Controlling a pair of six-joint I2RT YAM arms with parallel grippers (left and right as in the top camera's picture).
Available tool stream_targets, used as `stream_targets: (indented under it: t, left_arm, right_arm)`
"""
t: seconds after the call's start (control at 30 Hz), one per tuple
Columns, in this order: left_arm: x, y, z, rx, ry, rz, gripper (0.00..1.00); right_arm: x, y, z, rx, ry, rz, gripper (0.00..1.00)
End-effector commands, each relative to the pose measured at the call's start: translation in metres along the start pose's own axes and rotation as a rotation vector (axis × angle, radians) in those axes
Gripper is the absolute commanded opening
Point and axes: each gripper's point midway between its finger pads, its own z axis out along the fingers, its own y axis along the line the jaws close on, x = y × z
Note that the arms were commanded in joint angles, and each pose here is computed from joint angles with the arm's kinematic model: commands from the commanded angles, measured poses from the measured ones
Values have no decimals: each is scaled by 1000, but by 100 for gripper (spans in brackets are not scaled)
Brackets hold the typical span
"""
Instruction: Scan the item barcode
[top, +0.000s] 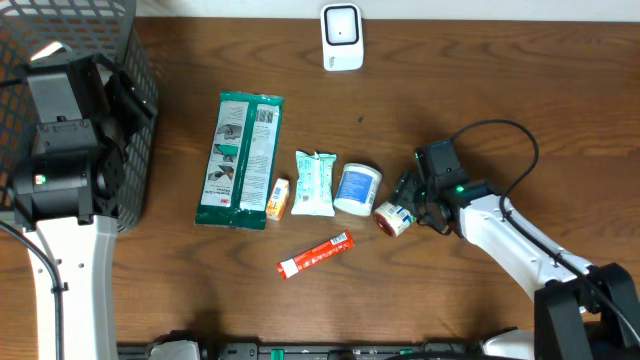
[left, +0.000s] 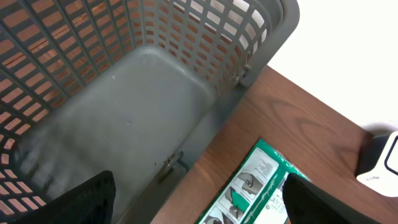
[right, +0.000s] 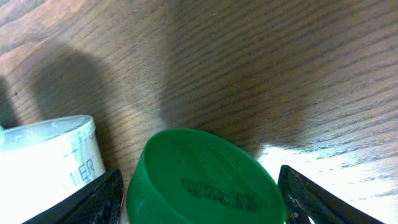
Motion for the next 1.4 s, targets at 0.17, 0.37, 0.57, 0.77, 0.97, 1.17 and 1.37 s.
stream_targets:
  t: [0.17,0.37,0.57,0.77,0.97,1.17,1.37]
  left_arm:
    - [-2,2,0,-10,-5,-1,84]
    - [-2,2,0,-10,-5,-1,84]
    - [-2,2,0,-10,-5,-1,84]
    - [-2,2,0,-10,-5,-1,84]
    - [-2,2,0,-10,-5,-1,84]
    - [-2,2,0,-10,-5,-1,84]
    - [-2,2,0,-10,-5,-1,84]
  right_arm:
    - [2,-15,7,42,8,14,57]
    - [2,-15,7,42,9,-53,47]
    - [-2,-11,3,30,-2,-122,47]
    - [-13,3,-21,-29,-68,-233,35]
    - [-22,16,-52,-96,-152,-295,39]
    - [-28,19,-80,-119,-231,-378,41]
    - [-29,9,-85,-69,-247,-432,42]
